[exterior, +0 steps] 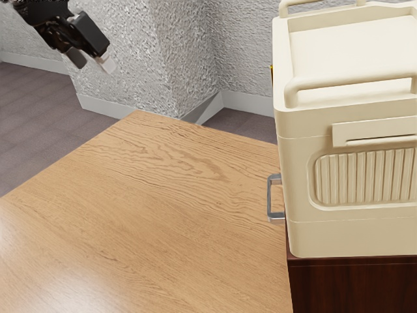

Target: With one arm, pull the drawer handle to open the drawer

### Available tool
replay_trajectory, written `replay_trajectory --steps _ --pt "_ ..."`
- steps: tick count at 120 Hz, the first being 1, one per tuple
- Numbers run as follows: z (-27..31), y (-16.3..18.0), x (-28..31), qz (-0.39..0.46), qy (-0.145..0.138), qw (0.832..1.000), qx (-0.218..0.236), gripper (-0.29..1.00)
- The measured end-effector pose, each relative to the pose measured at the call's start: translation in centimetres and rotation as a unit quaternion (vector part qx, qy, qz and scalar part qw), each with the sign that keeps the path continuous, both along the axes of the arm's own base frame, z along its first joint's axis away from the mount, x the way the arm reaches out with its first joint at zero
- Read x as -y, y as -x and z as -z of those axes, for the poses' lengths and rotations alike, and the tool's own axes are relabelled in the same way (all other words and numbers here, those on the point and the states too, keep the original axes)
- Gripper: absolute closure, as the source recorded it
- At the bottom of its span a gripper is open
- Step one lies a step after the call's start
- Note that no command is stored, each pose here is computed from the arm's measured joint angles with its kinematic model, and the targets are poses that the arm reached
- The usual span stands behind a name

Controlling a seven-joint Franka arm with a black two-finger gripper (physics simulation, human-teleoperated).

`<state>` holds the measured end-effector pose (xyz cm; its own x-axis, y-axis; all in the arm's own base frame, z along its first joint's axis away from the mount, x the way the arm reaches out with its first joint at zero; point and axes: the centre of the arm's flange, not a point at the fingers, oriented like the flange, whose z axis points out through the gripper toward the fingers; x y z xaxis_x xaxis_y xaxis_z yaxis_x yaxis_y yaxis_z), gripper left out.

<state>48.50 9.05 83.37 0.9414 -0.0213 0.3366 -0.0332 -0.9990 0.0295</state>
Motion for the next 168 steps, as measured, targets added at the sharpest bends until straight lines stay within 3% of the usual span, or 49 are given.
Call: replay_trajectory --steps 22,42,61,125,150,168 --pt "1.0 -0.8 -1.9 -0.025 0.0 1.0 -0.001 0.0" --pt "6.3 -4.1 -4.3 -0.054 -0.001 0.998 -0.046 0.0" --pt "8.2 -6.6 -2.2 -0.037 -0.005 0.998 -0.049 0.0" --pt "8.0 -6.9 -1.7 -0.039 -0.02 0.998 -0.039 0.0" --pt "15.4 -0.9 -2.6 -0.032 -0.02 0.994 -0.105 0.0" --pt "21.8 3.3 -4.7 -0.065 0.007 0.988 -0.14 0.0"
